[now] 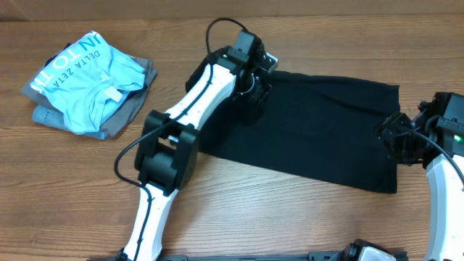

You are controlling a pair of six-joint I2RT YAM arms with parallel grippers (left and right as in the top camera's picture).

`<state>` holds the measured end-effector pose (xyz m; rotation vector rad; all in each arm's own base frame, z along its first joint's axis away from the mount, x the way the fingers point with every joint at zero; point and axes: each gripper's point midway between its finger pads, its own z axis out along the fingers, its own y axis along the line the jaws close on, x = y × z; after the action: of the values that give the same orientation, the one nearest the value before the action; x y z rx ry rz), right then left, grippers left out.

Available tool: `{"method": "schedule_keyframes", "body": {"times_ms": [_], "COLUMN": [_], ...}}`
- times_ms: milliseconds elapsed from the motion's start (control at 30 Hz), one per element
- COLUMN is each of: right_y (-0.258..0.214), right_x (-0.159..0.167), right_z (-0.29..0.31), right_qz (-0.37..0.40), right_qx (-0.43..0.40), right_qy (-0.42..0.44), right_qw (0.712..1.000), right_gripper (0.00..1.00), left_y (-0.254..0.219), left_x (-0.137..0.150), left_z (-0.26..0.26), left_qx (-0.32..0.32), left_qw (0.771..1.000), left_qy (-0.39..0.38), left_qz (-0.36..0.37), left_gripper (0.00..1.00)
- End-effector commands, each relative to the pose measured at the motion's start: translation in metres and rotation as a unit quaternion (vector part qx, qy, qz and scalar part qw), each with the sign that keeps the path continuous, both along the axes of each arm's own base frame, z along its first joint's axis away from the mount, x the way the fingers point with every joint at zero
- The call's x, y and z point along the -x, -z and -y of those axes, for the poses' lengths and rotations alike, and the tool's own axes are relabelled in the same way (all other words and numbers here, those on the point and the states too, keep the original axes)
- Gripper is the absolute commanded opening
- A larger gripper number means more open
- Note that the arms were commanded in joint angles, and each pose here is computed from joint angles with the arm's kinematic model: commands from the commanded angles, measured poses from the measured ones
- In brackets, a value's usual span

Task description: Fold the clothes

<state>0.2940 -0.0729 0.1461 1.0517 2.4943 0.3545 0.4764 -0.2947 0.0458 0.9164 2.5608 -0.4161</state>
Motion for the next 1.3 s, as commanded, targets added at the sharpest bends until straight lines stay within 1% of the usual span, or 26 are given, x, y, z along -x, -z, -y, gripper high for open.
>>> {"method": "schedule_keyframes", "body": {"times_ms": [0,100,200,333,467,500,567,600,633,733,800,933,1000,1033,1100,1267], "right_y": [0.004,0.009,0.012,0.013,0.013,0.013,0.014,0.014,0.014,0.013,0.012,0.004,-0.001,-0.002,0.001,0.021], "right_x": [-0.002,-0.002,-0.002,-0.001,-0.001,-0.001,-0.001,-0.001,-0.001,-0.002,-0.005,-0.021,-0.032,-0.037,-0.052,-0.085], "right_z": [0.001,0.001,0.001,0.003,0.004,0.004,0.004,0.004,0.004,0.006,0.01,0.019,0.023,0.025,0.035,0.048], "right_qz": [-0.006,-0.016,-0.02,-0.023,-0.024,-0.024,-0.025,-0.025,-0.025,-0.022,-0.016,0.019,0.042,0.05,0.066,0.087], "right_qx": [-0.003,-0.006,-0.008,-0.002,0.001,0.001,0.001,0.001,0.001,0.004,0.014,0.035,0.044,0.048,0.062,0.07], "right_qy": [-0.004,-0.004,-0.004,-0.001,0.001,0.001,0.001,0.001,0.001,0.001,0.005,0.009,0.01,0.01,0.015,0.016], "right_qw": [1.0,1.0,1.0,1.0,1.0,1.0,1.0,1.0,1.0,1.0,1.0,0.999,0.998,0.998,0.996,0.994], "right_gripper": [0.58,0.57,0.57,0.57,0.57,0.58,0.57,0.57,0.57,0.58,0.57,0.57,0.61,0.62,0.63,0.63], "left_y": [-0.001,0.008,0.025,0.035,0.035,0.035,0.036,0.036,0.035,0.03,0.022,-0.002,-0.017,-0.022,-0.041,-0.053], "left_x": [-0.017,-0.017,-0.013,-0.007,-0.011,-0.012,-0.014,-0.015,-0.015,-0.016,-0.017,-0.027,-0.031,-0.032,-0.034,-0.035], "left_z": [-0.01,-0.007,-0.006,-0.002,-0.003,-0.004,-0.007,-0.008,-0.007,-0.007,-0.007,-0.015,-0.02,-0.022,-0.025,-0.025], "left_qx": [-0.016,-0.011,-0.012,-0.003,-0.007,-0.01,-0.017,-0.019,-0.018,-0.018,-0.018,-0.041,-0.055,-0.06,-0.068,-0.067], "left_qw": [0.999,0.999,1.0,1.0,1.0,1.0,1.0,1.0,1.0,1.0,1.0,0.998,0.997,0.996,0.996,0.995], "left_qy": [-0.024,-0.021,-0.017,-0.01,-0.012,-0.014,-0.018,-0.019,-0.019,-0.019,-0.02,-0.035,-0.042,-0.045,-0.049,-0.051], "left_qz": [0.027,0.022,0.004,-0.014,-0.006,-0.005,0.0,0.003,0.004,0.004,0.005,0.025,0.033,0.036,0.043,0.048], "left_gripper": [0.63,0.63,0.63,0.61,0.54,0.51,0.4,0.27,0.17,0.06,0.04,0.04,0.04,0.04,0.04,0.06]}}
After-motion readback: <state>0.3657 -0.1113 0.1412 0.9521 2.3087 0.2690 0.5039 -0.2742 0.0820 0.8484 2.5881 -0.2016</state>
